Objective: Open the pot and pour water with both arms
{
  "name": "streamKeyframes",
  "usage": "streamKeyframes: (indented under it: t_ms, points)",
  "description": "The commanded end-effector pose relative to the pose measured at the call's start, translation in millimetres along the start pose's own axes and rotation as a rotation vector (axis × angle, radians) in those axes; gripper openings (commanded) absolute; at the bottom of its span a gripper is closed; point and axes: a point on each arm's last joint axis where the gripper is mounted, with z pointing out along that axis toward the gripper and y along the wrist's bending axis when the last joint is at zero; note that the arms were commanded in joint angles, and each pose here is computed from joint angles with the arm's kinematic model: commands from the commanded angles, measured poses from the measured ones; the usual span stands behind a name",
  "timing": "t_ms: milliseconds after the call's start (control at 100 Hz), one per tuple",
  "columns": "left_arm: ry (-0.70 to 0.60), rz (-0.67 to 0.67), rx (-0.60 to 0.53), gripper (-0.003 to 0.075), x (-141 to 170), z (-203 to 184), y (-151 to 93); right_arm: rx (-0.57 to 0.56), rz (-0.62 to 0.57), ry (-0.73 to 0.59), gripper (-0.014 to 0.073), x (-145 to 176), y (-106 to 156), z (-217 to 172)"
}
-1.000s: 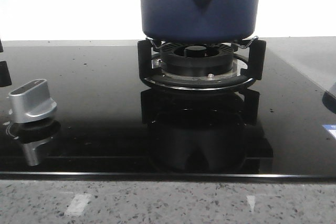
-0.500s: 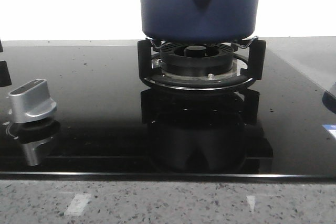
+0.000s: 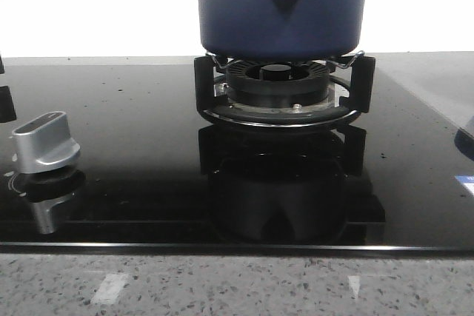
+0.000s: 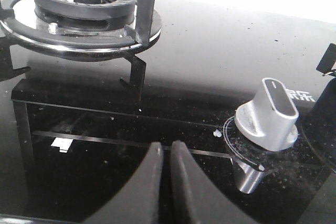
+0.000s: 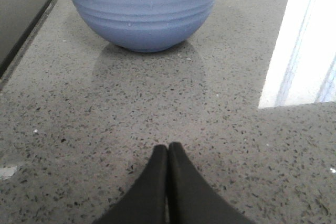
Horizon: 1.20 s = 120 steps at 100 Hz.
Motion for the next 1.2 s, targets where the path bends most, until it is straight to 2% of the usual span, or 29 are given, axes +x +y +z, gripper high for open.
streamKeyframes:
  t_ms: [0,160,240,310,430,490,530,570,650,770,900,970,1110,1190]
  points:
    - [-0.046,-0.012,0.001,-0.002,4.8,1.5,1.3,0.013,-0.028,-0.044,-0.0074,3.4,-0.7,1.4]
    - [-0.046,-0.012,0.001,-0.002,4.8,1.5,1.3,0.017,-0.032,-0.215,-0.0074,-12.0,-0.7,-0.6]
    - [-0.046,-0.012,0.001,-0.002,4.8,1.5,1.3,0.011,0.008,-0.301,-0.0074,-19.5,-0.6,-2.6]
    - [-0.048,-0.009,0.001,-0.002,4.5,1.5,1.2,-0.003,0.117,-0.367,-0.0074,-25.1,-1.2,-4.6]
    - [-0.084,0.087,-0.025,-0.002,1.2,1.2,3.3,-0.018,0.29,-0.425,-0.0074,-29.8,-3.4,-6.6]
    - [-0.189,0.085,-0.014,-0.002,-8.2,-0.1,1.9,-0.034,0.43,-0.429,-0.0074,-29.9,-4.8,-6.7]
    - [-0.29,0.046,0.003,-0.002,-17.1,-2.2,0.5,-0.054,0.589,-0.426,-0.0074,-29.4,-6.0,-6.5]
    - [-0.371,0.003,0.015,-0.002,-24.1,-4.6,-0.1,-0.064,0.682,-0.422,-0.0074,-28.9,-6.7,-6.4]
    - [-0.515,-0.082,0.03,-0.002,-36.4,-10.4,0.5,-0.077,0.802,-0.418,-0.0074,-28.3,-7.6,-6.2]
    - [-0.601,-0.296,0.037,-0.002,-42.7,-14.5,5.9,-0.073,0.813,-0.429,-0.0074,-28.9,-8.5,-6.5]
    - [-0.589,-0.622,0.044,-0.002,-40.4,-13.7,13.3,-0.054,0.816,-0.475,-0.0074,-31.5,-11.6,-8.2]
    - [-0.563,-0.734,0.051,-0.002,-37.8,-12.3,14.5,-0.057,0.816,-0.475,-0.0074,-32.5,-11.5,-8.6]
    - [-0.463,-0.726,0.087,-0.002,-33.3,-9.0,8.2,-0.096,0.79,-0.453,-0.0074,-41.7,-7.5,-12.4]
    - [-0.411,-0.655,0.111,-0.002,-35.6,-9.6,2.4,-0.122,0.662,-0.429,-0.0074,-52.9,-2.6,-18.0]
